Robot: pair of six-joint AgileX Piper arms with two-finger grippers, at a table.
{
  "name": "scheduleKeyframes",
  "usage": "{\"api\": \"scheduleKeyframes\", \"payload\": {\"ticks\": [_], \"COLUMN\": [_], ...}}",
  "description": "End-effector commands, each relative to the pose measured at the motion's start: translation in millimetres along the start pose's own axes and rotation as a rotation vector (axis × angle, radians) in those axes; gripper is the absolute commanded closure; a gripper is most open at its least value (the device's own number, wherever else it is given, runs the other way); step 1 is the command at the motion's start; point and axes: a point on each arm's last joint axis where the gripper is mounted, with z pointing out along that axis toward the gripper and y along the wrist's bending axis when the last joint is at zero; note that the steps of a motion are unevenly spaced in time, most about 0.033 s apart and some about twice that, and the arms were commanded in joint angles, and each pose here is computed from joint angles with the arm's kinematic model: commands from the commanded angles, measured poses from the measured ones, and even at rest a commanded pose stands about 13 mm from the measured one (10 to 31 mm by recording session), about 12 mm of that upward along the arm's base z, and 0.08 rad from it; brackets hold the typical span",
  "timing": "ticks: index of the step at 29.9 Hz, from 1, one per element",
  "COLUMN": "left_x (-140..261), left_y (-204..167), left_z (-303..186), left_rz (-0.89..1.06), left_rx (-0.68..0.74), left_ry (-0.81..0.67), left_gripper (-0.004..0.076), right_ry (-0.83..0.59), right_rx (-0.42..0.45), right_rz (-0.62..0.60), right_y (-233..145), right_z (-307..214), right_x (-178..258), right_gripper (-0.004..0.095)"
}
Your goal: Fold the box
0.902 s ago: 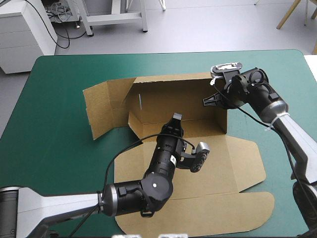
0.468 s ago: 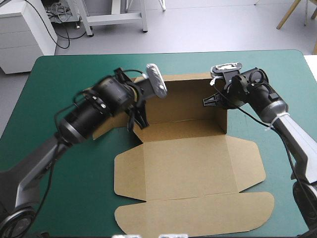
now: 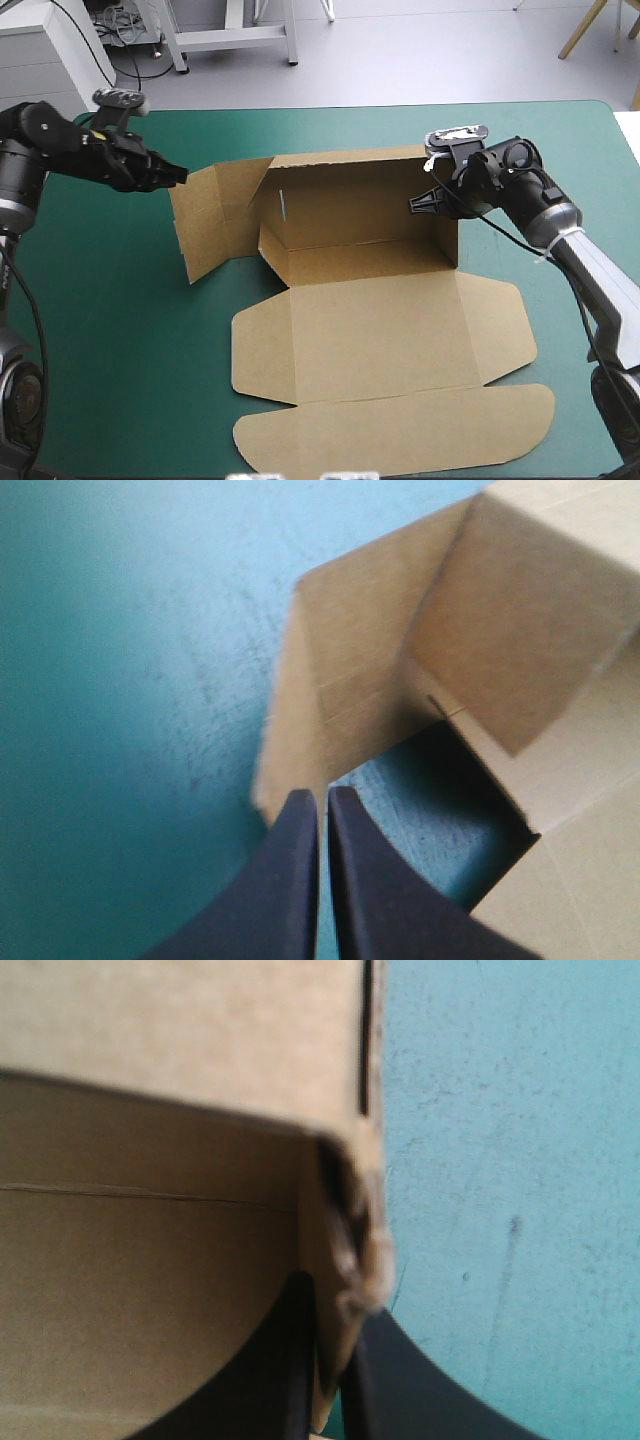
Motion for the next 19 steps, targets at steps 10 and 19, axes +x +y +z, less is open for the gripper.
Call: {"api": "scheduleKeyframes", "payload": {"ticks": [10, 19], "left_x": [41.2, 67.4], "left_y": [77.5, 102.0], "left_z": [-2.6, 11.8], "left_rz": [-0.511, -0.673], "left_rx": [0.155, 0.144], "left_ry": [-0.196, -0.214], "left_gripper": [0.0708, 0.0708], "right_ry": [-0.082, -0.041], "right_rx": [-0.016, -0.015], "right_rz": [0.006, -0.009], "right_y": [-2.7, -6.3], "right_z": [-19.1, -61.0], "right_x": [-10.1, -24.4], "right_gripper": [0.0912, 0.0912]}}
